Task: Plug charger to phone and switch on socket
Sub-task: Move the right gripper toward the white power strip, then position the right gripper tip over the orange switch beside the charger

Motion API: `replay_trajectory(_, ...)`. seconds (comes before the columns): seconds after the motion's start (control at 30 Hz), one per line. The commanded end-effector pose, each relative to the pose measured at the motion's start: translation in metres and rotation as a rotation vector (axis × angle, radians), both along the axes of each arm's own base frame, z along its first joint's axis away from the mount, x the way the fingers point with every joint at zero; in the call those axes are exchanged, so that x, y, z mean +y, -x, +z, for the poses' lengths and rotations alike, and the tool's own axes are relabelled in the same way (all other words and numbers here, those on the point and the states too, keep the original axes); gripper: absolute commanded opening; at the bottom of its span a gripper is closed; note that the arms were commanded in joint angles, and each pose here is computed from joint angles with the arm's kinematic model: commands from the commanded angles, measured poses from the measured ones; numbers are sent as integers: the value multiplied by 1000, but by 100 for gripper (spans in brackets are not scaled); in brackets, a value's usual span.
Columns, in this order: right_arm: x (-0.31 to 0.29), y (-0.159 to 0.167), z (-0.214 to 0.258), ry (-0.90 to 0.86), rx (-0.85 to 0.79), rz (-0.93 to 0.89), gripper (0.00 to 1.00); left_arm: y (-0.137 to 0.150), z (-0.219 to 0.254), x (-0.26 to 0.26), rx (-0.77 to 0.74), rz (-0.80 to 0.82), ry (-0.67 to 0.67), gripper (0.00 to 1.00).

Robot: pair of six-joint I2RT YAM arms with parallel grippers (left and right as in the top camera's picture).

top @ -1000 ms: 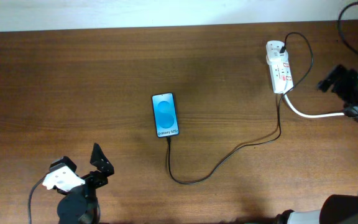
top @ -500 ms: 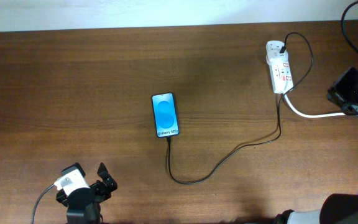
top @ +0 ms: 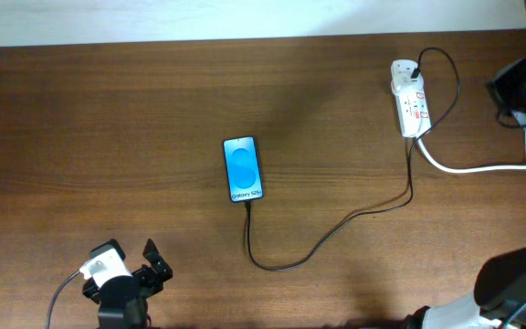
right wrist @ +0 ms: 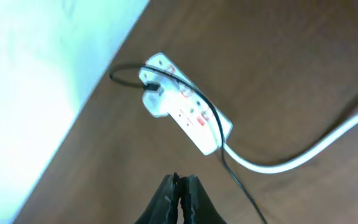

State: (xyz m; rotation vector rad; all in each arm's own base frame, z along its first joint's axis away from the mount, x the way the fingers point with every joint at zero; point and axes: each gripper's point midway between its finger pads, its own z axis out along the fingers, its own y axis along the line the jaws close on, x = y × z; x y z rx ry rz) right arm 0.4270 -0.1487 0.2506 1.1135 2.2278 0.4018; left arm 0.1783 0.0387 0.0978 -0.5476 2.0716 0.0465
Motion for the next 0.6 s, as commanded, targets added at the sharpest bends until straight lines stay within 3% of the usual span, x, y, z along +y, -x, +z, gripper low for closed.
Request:
replay_trajectory(0.0, -22, -25, -20, -143, -44, -79, 4, 1, 0, 2, -2, 12, -4, 99)
replay_trajectory(0.17, -60, -43, -92, -353, -16, -128, 4, 1, 0, 2, -2, 12, -4, 99)
replay_trajectory(0.3, -42, -65, -149, -481, 17, -55, 4, 1, 0, 2, -2, 12, -4, 99)
replay_trajectory(0.57, -1, -92, -168, -519, 17, 21, 4, 1, 0, 2, -2, 12, -4, 99)
